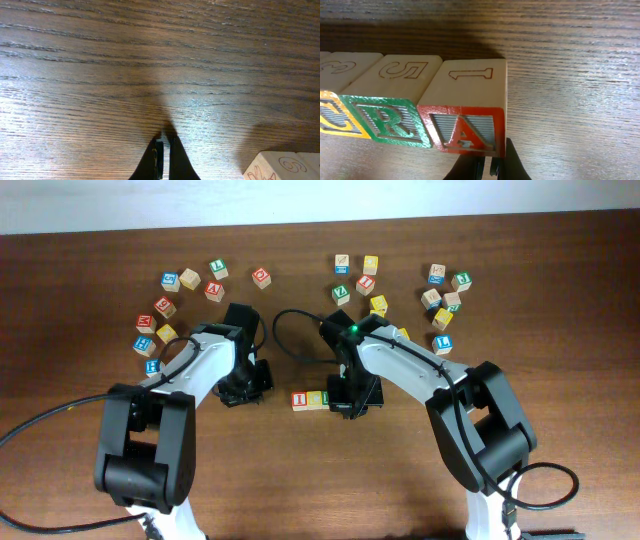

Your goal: Spell out ICRA

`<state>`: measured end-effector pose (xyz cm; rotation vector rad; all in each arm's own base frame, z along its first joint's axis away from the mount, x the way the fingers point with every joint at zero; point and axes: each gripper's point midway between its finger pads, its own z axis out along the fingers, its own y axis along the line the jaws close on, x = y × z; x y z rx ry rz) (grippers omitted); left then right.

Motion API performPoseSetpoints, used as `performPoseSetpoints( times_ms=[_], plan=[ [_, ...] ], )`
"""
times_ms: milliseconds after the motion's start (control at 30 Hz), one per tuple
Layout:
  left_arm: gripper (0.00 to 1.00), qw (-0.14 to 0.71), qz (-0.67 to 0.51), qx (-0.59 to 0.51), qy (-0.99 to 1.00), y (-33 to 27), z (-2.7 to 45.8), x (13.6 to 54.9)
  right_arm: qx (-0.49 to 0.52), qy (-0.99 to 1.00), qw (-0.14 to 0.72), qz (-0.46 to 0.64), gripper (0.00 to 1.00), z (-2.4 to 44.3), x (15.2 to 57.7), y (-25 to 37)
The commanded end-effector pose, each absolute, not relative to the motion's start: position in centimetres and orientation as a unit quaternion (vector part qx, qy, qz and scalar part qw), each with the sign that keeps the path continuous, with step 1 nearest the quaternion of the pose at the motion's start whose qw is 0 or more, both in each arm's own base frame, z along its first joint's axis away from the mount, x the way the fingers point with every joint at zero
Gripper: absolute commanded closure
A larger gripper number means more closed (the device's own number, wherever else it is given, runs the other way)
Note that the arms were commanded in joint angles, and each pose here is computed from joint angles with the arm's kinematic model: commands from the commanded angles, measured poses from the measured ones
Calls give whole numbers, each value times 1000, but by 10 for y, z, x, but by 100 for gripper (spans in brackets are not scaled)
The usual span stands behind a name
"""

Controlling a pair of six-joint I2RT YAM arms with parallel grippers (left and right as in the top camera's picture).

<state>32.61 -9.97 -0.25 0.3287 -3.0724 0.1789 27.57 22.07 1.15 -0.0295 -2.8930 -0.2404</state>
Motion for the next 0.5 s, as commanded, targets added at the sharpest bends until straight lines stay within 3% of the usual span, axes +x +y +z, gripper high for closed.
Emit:
performPoseSetpoints(
  times_ms=[0,467],
  plan=[
    [100,29,41,115,-992,-93,-13,325,-13,-989,110,-96,96,22,276,225],
    [100,29,41,114,-992,-93,-13,325,-19,-989,105,-100,96,22,279,227]
  ],
)
